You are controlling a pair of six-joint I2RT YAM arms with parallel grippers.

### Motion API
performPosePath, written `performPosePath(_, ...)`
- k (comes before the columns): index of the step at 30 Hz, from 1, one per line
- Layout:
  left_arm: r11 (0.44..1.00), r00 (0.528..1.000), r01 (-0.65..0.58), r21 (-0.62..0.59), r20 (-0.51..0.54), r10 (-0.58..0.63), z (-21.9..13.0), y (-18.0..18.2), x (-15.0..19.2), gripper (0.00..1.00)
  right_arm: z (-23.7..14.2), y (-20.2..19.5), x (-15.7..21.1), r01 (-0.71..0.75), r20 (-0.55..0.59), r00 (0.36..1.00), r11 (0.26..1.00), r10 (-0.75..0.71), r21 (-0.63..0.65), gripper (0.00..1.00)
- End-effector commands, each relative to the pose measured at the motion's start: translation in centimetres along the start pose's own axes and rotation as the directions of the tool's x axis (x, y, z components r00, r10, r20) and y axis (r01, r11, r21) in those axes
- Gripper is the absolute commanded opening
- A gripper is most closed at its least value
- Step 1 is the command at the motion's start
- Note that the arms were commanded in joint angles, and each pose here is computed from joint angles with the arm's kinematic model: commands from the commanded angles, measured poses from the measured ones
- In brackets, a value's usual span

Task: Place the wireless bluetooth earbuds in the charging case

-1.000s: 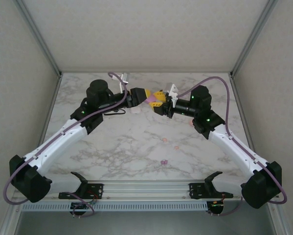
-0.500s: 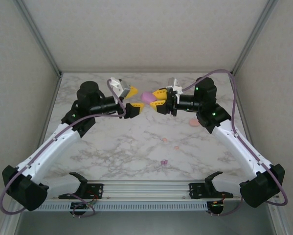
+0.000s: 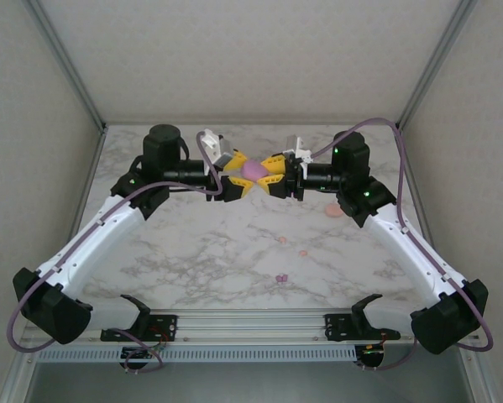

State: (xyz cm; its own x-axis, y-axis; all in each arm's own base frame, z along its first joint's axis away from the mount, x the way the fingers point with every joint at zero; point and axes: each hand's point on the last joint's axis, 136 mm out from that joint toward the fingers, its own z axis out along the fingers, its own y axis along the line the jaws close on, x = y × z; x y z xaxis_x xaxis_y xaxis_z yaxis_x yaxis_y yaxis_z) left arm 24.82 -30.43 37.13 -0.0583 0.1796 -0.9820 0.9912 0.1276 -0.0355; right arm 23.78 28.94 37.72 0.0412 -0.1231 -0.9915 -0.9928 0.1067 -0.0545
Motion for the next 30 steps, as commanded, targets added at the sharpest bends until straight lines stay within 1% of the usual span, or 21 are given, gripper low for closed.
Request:
performPosePath(1,0.998,1.000,0.006,0.056,-0.006,-0.006,0.0,-0.8,-0.4,0.57,-0.2,0.1,-1.5,0.044,0.030,0.999,0.999,-0.044,-0.009,0.35)
performPosePath(6,0.998,1.000,0.017,0.057,-0.004,-0.016,0.3,-0.7,-0.8,0.55,-0.1,0.0,-1.2,0.046,0.024,0.999,0.999,-0.046,-0.005,0.35)
performPosePath(16,0.997,1.000,0.024,0.075,0.003,-0.025,0.3,-0.9,-1.2,0.55,0.1,-0.3,-0.7,0.064,0.008,0.998,0.998,-0.064,0.002,0.35)
performPosePath(18,0.997,0.999,0.032,0.074,-0.008,-0.031,0.5,-0.8,-0.9,0.50,0.1,-0.2,-0.9,0.067,0.014,0.998,0.998,-0.067,-0.001,0.36)
performPosePath(21,0.996,0.999,0.039,0.080,-0.028,-0.037,0.6,-0.8,-0.5,0.47,0.2,-0.2,-1.0,0.060,0.025,0.998,0.998,-0.060,-0.008,0.36)
performPosePath(24,0.996,0.999,0.037,0.078,-0.036,-0.035,0.6,-0.7,-0.2,0.41,0.2,-0.2,-1.2,0.055,0.033,0.998,0.998,-0.054,-0.007,0.37)
performPosePath(27,0.997,0.998,0.036,0.072,-0.046,-0.032,0.6,-0.6,0.0,0.39,0.1,-0.3,-1.4,0.049,0.036,0.998,0.999,-0.049,0.002,0.37)
performPosePath(30,0.997,0.998,0.031,0.071,-0.050,-0.028,0.6,-0.7,0.2,0.33,0.1,-0.5,-1.6,0.035,0.034,0.999,0.999,-0.036,0.016,0.40)
